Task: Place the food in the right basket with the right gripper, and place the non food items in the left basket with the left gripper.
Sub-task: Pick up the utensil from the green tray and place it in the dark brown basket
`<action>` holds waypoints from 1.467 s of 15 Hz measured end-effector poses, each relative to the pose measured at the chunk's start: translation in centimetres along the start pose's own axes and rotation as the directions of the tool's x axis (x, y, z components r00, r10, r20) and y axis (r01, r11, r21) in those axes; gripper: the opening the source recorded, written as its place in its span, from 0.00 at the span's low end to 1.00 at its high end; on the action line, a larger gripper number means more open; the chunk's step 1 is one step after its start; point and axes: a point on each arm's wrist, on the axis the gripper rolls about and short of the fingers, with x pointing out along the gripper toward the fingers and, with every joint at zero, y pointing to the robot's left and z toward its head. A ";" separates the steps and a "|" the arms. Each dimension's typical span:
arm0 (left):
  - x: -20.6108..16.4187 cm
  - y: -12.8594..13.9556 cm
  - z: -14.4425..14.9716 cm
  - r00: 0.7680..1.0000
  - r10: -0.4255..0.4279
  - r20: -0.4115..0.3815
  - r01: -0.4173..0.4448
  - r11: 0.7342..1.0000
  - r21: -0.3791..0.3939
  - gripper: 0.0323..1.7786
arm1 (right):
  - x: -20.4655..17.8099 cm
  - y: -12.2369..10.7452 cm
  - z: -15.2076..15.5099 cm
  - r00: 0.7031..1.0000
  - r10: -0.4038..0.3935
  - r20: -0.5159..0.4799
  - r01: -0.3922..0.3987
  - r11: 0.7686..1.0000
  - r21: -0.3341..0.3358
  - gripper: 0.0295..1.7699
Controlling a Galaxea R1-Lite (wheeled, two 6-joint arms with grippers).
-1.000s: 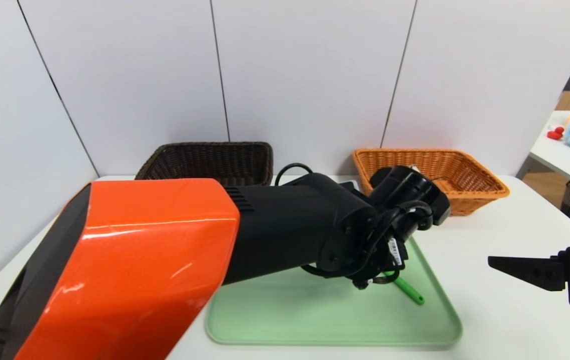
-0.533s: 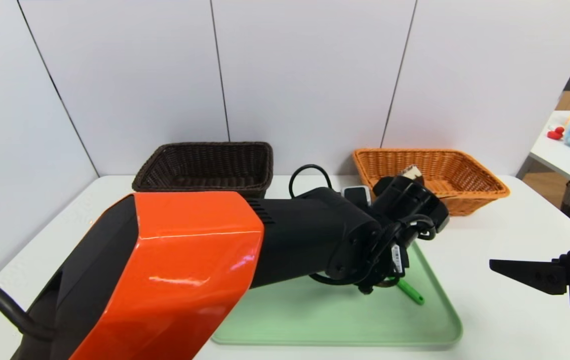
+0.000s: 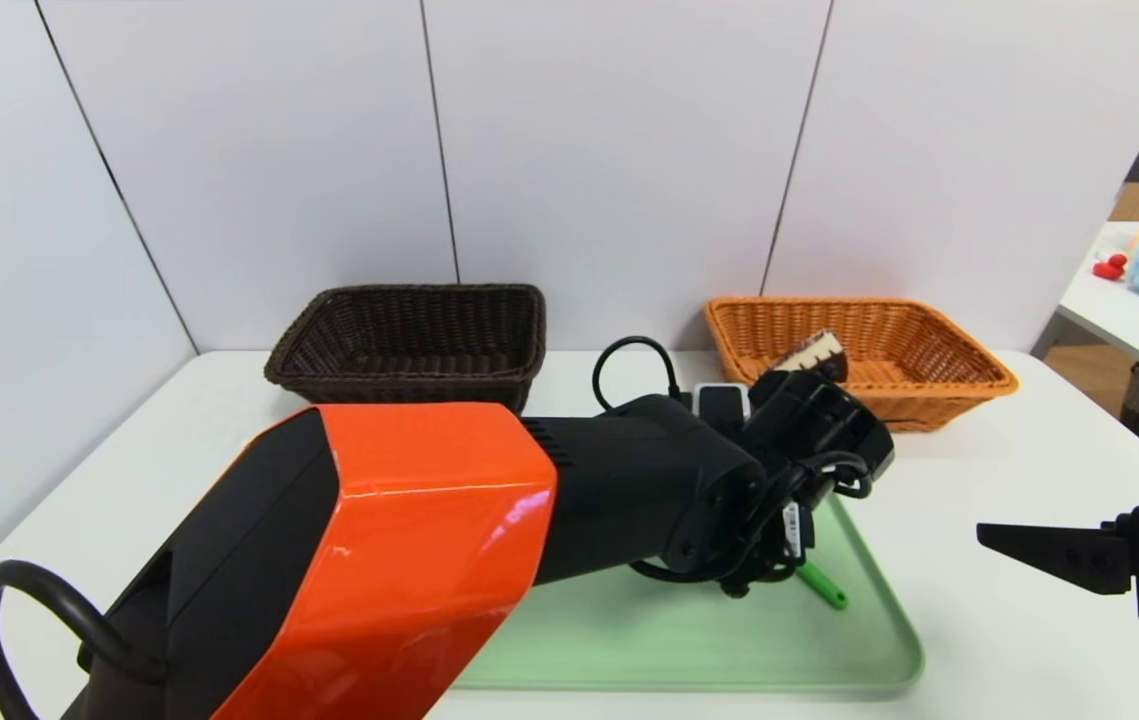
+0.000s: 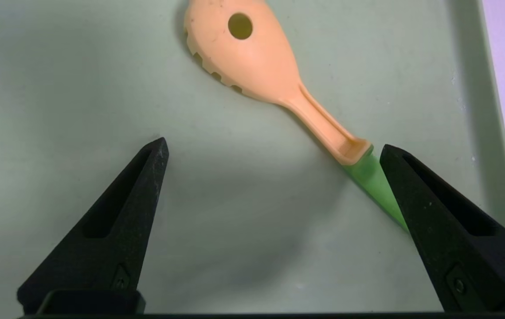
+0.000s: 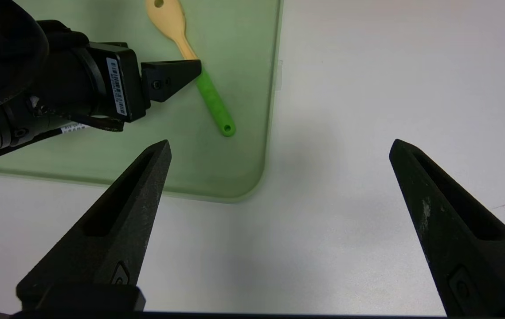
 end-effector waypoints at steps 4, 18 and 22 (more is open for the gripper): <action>0.2 -0.3 0.2 1.000 -0.022 0.021 0.022 1.000 -0.011 0.95 | 0.1 0.0 -0.1 1.000 0.003 -0.004 -0.003 1.000 -0.003 0.96; -0.4 2.0 -0.2 0.981 0.190 -0.036 -0.180 0.966 0.187 0.95 | -0.1 0.2 -0.1 0.999 0.035 -0.003 -0.035 0.999 -0.001 0.96; -1.0 1.7 0.5 0.989 0.147 -0.014 -0.146 0.987 0.065 0.95 | -0.1 0.2 -0.1 0.999 0.037 -0.004 -0.037 0.999 -0.002 0.96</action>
